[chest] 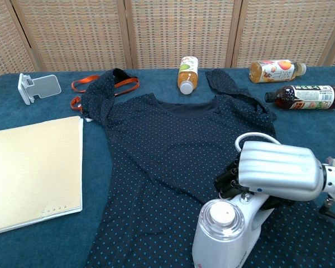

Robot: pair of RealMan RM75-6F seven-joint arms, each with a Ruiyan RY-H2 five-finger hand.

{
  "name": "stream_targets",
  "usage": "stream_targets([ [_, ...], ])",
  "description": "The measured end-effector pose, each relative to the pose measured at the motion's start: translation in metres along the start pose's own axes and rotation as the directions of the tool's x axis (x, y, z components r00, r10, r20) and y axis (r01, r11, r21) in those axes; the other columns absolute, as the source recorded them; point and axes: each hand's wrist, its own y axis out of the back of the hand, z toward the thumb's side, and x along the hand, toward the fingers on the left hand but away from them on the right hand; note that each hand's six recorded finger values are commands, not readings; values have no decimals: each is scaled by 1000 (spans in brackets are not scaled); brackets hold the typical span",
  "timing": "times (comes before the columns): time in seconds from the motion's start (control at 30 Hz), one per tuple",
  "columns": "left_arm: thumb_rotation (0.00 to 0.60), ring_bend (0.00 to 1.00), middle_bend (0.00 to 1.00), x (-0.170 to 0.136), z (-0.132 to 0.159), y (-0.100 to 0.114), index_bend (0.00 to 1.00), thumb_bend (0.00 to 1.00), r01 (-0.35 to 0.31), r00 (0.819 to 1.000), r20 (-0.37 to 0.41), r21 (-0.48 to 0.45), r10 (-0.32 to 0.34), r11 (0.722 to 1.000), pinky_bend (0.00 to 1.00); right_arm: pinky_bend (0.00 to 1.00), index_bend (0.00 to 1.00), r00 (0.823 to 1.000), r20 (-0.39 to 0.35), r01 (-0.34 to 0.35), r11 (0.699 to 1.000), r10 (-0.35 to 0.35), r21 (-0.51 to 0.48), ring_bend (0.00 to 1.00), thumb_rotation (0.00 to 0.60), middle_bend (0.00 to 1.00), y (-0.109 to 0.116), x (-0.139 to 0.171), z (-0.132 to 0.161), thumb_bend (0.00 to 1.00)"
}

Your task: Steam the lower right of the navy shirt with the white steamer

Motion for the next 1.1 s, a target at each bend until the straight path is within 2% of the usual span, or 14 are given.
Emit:
stream_targets([
  [0.17, 600, 0, 0, 0, 1, 0, 0, 0, 2, 1000, 1, 1, -2, 1000, 0, 1000, 746, 997, 69, -49, 997, 44, 62, 689, 600, 609, -3, 10, -26, 1000],
  [0.3, 600, 0, 0, 1, 2, -1, 0, 0, 5, 1000, 3, 3, -5, 1000, 0, 1000, 746, 985, 154, -92, 992, 78, 83, 689, 600, 610, -6, 22, -50, 1000],
  [0.4, 600, 0, 0, 1, 3, -2, 0, 0, 11, 1000, 6, 1, -11, 1000, 0, 1000, 746, 970, 221, -127, 987, 104, 95, 689, 600, 609, -7, 33, -69, 1000],
  [0.57, 600, 0, 0, 1, 5, -1, 0, 0, 8, 1000, 9, 2, -8, 1000, 0, 1000, 746, 931, 346, -157, 984, 119, 84, 689, 600, 610, -7, 48, -98, 1000],
  [0.7, 600, 0, 0, 1, 5, -1, 0, 0, 8, 1000, 7, 2, -8, 1000, 0, 1000, 746, 898, 434, -107, 993, 75, 50, 690, 600, 610, 3, 53, -117, 1000],
  [0.8, 600, 0, 0, 1, 4, -2, 0, 0, 11, 1000, 7, 0, -11, 1000, 0, 1000, 746, 870, 492, -37, 999, 16, 32, 691, 600, 612, 15, 52, -130, 1000],
  [0.97, 600, 0, 0, 0, 3, -1, 0, 0, 7, 1000, 5, -3, -7, 1000, 0, 1000, 746, 812, 575, 88, 995, -99, 46, 691, 600, 612, 41, 37, -156, 1000],
  [1.03, 600, 0, 0, 0, 1, 0, 0, 0, 6, 1000, 2, -5, -6, 1000, 0, 1000, 746, 794, 596, 107, 992, -123, 63, 691, 600, 612, 49, 28, -164, 1000],
  [1.1, 600, 0, 0, 1, -1, 0, 0, 0, 6, 1000, -3, -7, -6, 1000, 0, 1000, 746, 786, 606, 98, 992, -124, 76, 691, 600, 612, 50, 22, -167, 1000],
])
